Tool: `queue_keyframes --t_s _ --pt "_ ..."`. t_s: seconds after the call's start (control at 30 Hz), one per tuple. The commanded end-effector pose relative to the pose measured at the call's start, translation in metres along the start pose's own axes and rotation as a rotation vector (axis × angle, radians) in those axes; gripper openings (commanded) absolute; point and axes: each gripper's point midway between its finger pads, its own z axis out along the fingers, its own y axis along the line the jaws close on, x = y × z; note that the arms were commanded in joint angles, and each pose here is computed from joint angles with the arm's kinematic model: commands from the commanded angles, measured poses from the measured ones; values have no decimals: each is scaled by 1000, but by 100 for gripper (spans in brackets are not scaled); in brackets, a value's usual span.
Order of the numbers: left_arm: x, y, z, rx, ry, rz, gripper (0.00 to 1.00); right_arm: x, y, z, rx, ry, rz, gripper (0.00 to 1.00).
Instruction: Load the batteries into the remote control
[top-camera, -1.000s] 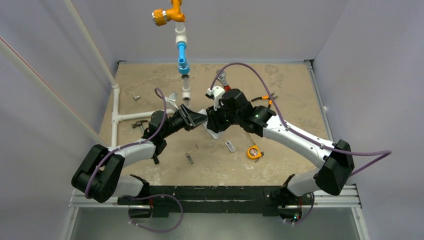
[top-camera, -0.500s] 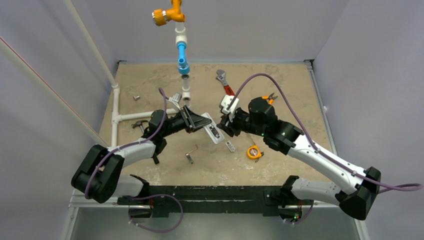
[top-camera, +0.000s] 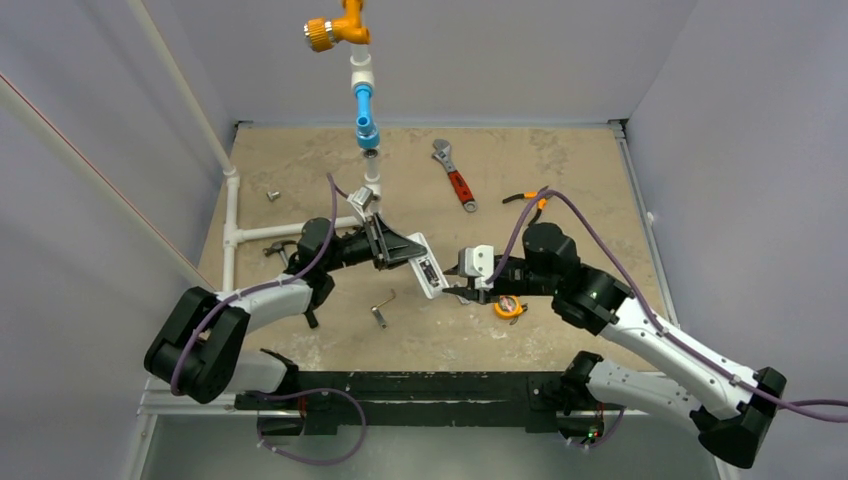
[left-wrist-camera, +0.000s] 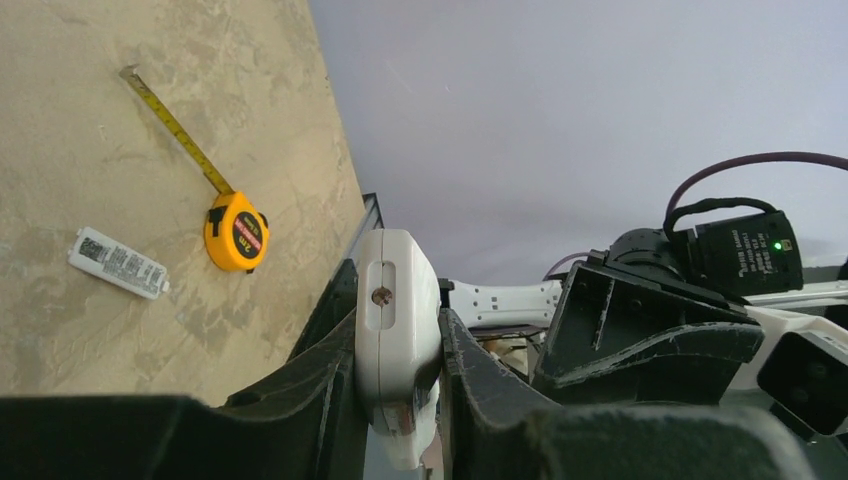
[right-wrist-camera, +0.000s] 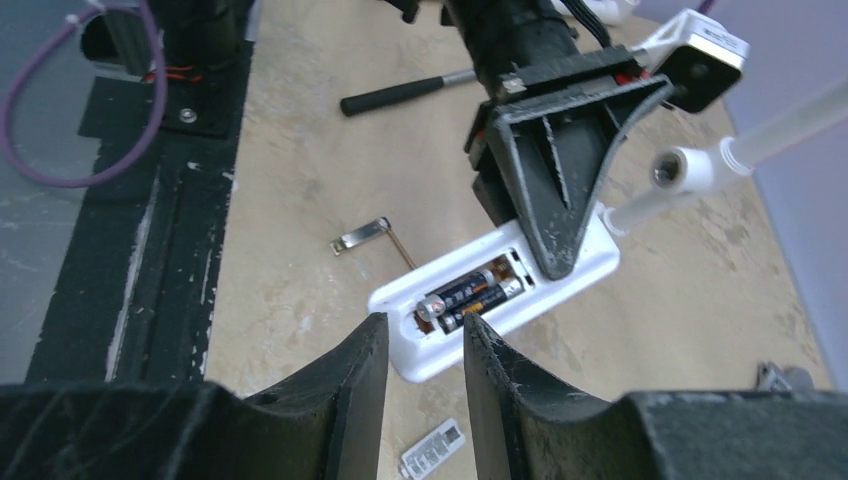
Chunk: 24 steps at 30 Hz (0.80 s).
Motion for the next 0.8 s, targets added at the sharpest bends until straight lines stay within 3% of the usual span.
queue_keyframes --t_s 0.0,0.3,0.77 --pt "0 -33 1 131 34 52 0 -17 23 0 -145 -101 -79 31" --pt "3 -33 1 192 52 12 0 -18 17 1 -260 -185 38 30" --pt "3 -29 1 178 47 20 0 -19 3 12 -299 -215 37 35"
